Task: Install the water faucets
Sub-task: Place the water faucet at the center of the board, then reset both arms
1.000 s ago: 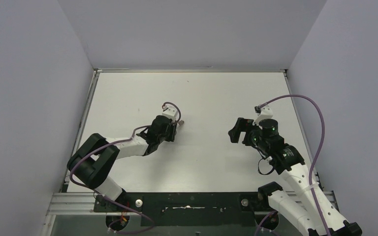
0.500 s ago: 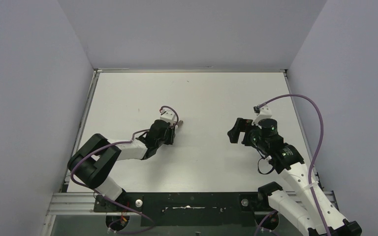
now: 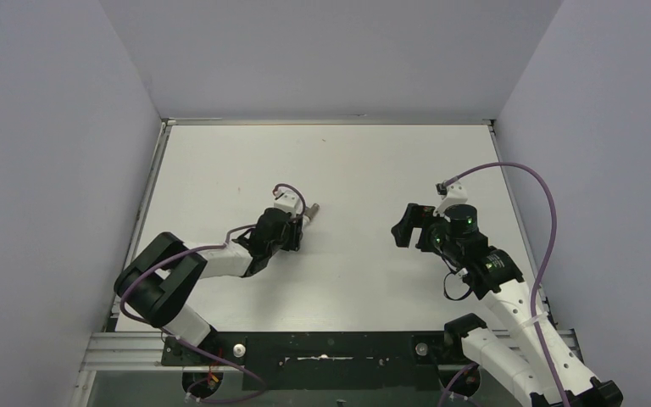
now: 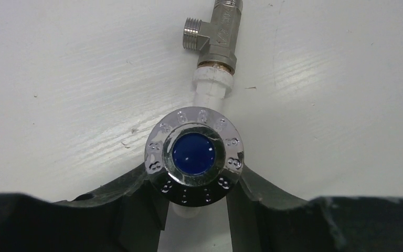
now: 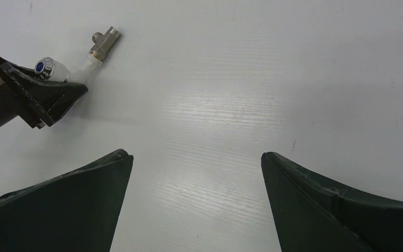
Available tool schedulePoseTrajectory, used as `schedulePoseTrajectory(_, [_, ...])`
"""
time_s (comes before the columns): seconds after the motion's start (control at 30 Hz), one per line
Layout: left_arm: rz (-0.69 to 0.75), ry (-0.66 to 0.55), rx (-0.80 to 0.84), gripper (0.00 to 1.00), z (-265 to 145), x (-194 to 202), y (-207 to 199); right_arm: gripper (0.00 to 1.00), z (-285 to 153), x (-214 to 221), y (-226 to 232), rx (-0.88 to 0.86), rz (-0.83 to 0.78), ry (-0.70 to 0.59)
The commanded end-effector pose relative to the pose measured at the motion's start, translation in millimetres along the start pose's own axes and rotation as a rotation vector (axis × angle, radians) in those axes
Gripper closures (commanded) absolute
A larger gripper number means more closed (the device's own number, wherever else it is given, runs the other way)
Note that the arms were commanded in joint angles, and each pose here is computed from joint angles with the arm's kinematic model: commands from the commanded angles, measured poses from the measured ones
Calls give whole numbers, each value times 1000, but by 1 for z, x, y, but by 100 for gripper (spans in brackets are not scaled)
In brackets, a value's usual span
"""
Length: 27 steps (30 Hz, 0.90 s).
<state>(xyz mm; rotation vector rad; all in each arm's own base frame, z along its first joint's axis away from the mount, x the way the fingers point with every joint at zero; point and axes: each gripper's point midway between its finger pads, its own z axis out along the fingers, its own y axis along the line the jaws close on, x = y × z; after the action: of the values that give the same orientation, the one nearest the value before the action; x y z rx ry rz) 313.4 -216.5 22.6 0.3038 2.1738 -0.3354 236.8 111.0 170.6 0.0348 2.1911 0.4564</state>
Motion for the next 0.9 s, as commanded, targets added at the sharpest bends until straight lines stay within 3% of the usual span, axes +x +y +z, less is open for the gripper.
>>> schedulePoseTrajectory(0.0, [-35, -134, 30, 60, -7, -40, -9, 0, -5, -17, 10, -31, -3, -47])
schedulePoseTrajectory(0.2, [-46, -180, 51, 53, -23, -61, -14, 0, -9, -26, 7, -8, -3, -76])
schedulePoseTrajectory(0.4, [-68, -272, 38, 37, -61, -99, -11, 0, -19, -50, -5, 74, 23, -193])
schedulePoseTrajectory(0.7, [-110, -392, -30, 34, -135, -141, 10, 0, -36, -84, -31, 256, -2, -298])
schedulePoseTrajectory(0.87, [-136, -440, -51, 31, -180, -153, 21, 0, -48, -99, -34, 270, -28, -379])
